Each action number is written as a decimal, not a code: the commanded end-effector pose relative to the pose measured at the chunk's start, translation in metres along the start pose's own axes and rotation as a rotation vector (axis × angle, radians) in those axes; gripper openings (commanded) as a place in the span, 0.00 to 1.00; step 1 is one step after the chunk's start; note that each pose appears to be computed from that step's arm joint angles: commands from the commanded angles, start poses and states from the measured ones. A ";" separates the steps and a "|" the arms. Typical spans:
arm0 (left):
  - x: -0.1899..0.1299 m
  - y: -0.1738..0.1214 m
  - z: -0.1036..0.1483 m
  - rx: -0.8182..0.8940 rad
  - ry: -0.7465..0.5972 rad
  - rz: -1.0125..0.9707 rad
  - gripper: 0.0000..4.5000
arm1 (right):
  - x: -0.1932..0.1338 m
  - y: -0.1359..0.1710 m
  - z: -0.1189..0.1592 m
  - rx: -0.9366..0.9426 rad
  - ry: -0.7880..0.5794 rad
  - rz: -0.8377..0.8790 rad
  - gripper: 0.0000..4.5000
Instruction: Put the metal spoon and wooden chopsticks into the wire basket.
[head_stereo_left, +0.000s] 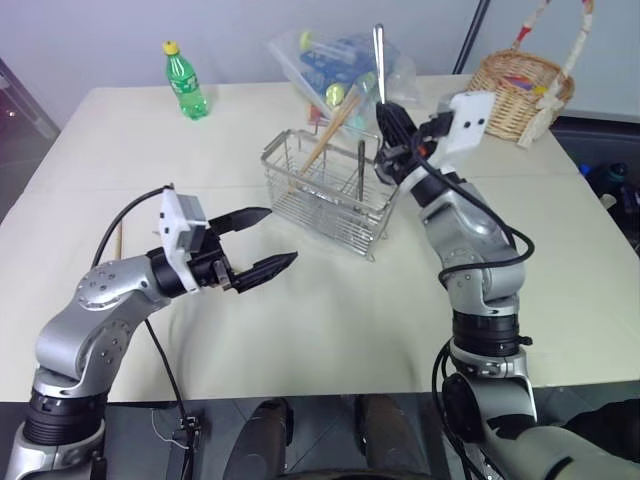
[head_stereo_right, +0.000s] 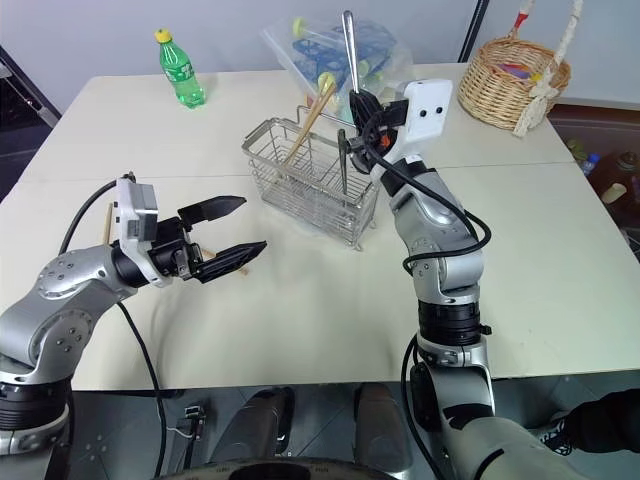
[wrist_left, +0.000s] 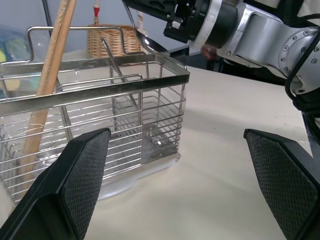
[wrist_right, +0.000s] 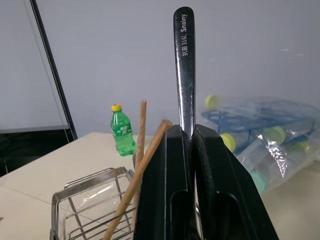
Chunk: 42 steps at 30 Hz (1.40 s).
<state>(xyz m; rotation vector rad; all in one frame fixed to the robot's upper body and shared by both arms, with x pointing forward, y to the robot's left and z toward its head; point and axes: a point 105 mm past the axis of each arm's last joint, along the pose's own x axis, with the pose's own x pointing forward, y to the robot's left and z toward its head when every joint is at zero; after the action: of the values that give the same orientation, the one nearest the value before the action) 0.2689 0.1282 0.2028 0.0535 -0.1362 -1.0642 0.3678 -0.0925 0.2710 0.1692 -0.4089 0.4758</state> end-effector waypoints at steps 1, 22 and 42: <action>-0.004 -0.001 0.012 0.044 -0.027 0.014 1.00 | 0.002 0.014 0.015 0.012 -0.067 0.043 0.01; -0.008 0.001 0.015 0.013 -0.056 0.040 1.00 | 0.001 0.025 -0.003 0.098 -0.034 0.045 0.01; -0.012 0.005 0.015 0.024 -0.045 0.085 1.00 | 0.004 0.024 0.015 0.011 -0.061 0.070 0.99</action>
<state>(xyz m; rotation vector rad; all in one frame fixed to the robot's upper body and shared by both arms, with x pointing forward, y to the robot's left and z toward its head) 0.2684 0.1389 0.2053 0.0094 -0.1368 -0.9947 0.3653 -0.0751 0.2617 0.2064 -0.3774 0.5157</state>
